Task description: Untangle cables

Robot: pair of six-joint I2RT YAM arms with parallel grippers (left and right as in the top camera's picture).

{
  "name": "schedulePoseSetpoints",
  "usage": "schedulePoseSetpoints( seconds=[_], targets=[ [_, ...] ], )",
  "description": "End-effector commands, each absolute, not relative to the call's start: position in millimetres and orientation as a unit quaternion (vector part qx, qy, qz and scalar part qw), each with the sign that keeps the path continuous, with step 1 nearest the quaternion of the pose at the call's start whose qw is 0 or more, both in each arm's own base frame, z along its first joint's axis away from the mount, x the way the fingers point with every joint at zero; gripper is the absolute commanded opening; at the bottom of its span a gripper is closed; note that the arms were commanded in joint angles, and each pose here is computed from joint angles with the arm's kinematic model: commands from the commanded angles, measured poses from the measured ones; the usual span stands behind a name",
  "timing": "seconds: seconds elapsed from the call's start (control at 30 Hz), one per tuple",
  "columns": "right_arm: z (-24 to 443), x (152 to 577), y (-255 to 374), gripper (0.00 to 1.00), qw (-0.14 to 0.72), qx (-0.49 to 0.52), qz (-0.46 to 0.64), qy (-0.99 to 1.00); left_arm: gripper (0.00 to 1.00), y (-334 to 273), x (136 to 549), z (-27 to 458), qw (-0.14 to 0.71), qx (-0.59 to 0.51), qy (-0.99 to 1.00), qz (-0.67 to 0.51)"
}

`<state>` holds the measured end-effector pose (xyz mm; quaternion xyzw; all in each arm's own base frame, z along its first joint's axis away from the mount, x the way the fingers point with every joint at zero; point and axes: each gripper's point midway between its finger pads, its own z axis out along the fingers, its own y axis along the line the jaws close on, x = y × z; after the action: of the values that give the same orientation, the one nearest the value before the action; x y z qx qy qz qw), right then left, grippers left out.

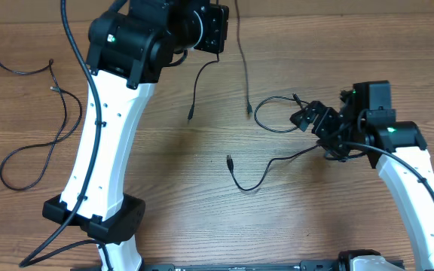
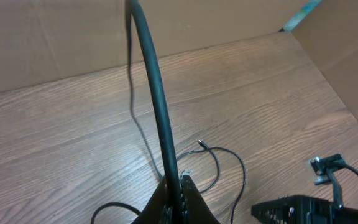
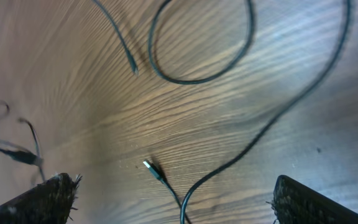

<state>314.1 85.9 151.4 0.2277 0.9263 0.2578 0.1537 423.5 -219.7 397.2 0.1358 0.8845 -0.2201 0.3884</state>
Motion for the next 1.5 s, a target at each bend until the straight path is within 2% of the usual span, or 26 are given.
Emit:
schedulePoseSetpoints(
  seconds=[0.0, 0.2, 0.23, 0.43, 0.5, 0.57, 0.67, 0.77, 1.13, 1.33, 1.37, 1.47],
  targets=[
    [150, 316, 97, 1.00, 0.169, 0.162, 0.250, 0.940, 0.04, -211, 418, 416, 0.409, 0.143, 0.872, -0.227],
    [140, 317, 121, 1.00, 0.161, 0.123, 0.245, 0.948, 0.04, -191, 427, 413, 0.420, 0.132, 0.879, -0.186],
    [131, 314, 119, 1.00, 0.150, 0.124, 0.227, 0.954, 0.04, -156, 438, 410, 0.433, 0.081, 0.890, -0.116],
    [114, 308, 116, 1.00, 0.123, 0.129, 0.202, 0.963, 0.04, -40, 454, 415, 0.458, -0.055, 0.885, 0.070],
    [113, 308, 116, 1.00, 0.122, 0.130, 0.201, 0.963, 0.04, -12, 454, 416, 0.456, -0.085, 0.880, 0.102],
    [113, 308, 116, 1.00, 0.122, 0.131, 0.202, 0.963, 0.04, 7, 457, 412, 0.451, -0.115, 0.881, 0.086],
    [113, 309, 116, 1.00, 0.122, 0.132, 0.202, 0.963, 0.04, -9, 467, 396, 0.427, -0.095, 0.899, -0.036],
    [113, 308, 116, 1.00, 0.121, 0.133, 0.202, 0.963, 0.04, -29, 478, 379, 0.403, -0.069, 0.906, -0.109],
    [110, 302, 115, 1.00, 0.108, 0.135, 0.197, 0.965, 0.05, -65, 541, 273, 0.329, -0.046, 0.936, -0.114],
    [110, 301, 114, 1.00, 0.106, 0.136, 0.194, 0.966, 0.05, -44, 561, 213, 0.293, -0.071, 0.953, -0.044],
    [110, 301, 114, 1.00, 0.107, 0.136, 0.194, 0.966, 0.09, -42, 561, 208, 0.288, -0.074, 0.954, -0.037],
    [110, 302, 114, 1.00, 0.108, 0.136, 0.195, 0.965, 0.37, -23, 560, 199, 0.280, -0.120, 0.952, 0.003]
  ],
)
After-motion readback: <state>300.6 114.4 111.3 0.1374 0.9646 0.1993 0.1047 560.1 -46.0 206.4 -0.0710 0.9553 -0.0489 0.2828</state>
